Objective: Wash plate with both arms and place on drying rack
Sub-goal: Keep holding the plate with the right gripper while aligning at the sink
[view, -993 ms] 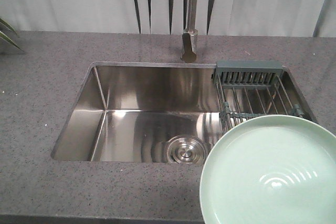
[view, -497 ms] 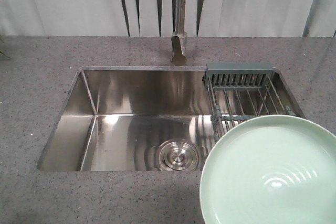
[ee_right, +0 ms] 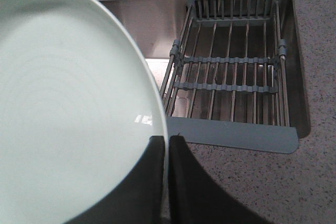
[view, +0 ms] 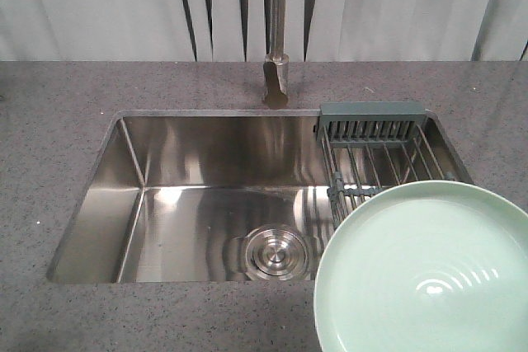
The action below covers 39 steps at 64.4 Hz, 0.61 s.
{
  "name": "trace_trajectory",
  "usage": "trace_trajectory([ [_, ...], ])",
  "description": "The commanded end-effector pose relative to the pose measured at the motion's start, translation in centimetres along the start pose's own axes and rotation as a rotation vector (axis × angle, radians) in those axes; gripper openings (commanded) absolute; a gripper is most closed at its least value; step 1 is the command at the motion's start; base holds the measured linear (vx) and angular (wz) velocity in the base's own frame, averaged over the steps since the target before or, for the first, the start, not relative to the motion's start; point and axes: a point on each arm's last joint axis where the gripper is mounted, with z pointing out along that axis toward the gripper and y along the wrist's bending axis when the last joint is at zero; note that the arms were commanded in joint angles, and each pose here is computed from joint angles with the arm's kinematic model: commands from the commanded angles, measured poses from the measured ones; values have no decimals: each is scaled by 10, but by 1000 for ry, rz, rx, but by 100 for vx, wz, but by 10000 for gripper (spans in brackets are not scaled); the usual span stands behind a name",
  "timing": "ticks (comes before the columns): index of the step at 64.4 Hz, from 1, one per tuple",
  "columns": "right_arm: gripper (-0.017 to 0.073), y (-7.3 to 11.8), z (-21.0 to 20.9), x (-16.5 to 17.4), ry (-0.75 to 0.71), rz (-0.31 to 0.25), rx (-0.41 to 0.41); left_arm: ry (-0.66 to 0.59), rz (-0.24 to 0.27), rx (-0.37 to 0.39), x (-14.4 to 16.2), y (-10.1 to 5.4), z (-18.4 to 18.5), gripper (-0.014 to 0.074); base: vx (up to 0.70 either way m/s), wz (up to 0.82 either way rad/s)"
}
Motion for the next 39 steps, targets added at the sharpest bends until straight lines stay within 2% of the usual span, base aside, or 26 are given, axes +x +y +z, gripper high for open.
trace_trajectory([
  [1, -1, 1, -3, -12, -80, 9, 0, -108, -11, -11, -16, 2, -3, -6, 3, -2],
  [39, -1, 1, -3, -12, -80, 9, 0, -108, -11, -11, -16, 2, -3, -6, 3, -3],
])
